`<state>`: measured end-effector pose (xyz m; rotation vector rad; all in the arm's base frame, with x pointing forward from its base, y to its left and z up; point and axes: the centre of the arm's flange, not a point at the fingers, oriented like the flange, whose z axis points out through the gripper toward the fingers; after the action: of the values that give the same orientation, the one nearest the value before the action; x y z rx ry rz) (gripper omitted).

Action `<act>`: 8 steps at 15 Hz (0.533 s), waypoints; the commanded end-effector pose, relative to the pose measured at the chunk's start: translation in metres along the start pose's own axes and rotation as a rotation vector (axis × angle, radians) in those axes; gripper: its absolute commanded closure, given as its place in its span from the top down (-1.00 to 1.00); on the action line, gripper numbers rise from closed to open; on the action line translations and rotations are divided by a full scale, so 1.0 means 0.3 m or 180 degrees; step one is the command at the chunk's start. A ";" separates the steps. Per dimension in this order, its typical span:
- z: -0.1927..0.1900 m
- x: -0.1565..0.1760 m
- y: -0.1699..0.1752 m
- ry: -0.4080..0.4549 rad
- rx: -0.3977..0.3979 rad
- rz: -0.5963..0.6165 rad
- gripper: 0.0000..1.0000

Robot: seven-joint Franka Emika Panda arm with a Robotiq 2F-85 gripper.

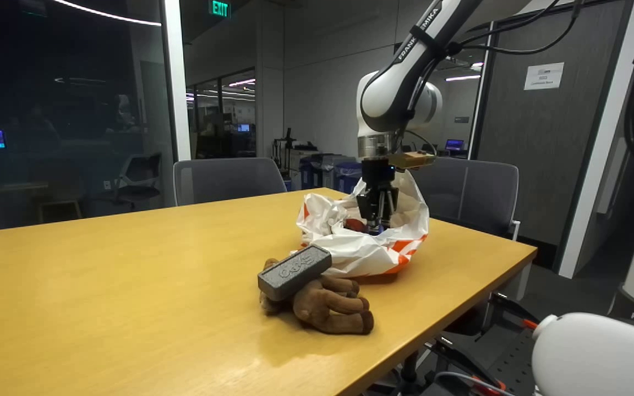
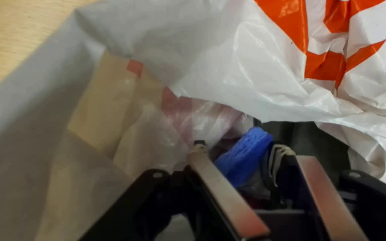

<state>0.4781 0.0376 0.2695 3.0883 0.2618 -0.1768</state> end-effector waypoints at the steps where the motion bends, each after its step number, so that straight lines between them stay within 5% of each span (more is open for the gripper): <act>1: -0.014 -0.010 -0.016 0.0174 -0.0075 -0.0039 0.38; 2: -0.013 -0.008 -0.013 0.0201 -0.0080 -0.0042 0.30; 3: -0.012 -0.006 -0.013 0.0227 -0.0085 -0.0027 -0.57; 8: -0.028 -0.011 -0.015 0.0285 -0.0092 -0.0035 -0.96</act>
<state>0.4811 0.0391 0.2706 3.0856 0.2815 -0.0832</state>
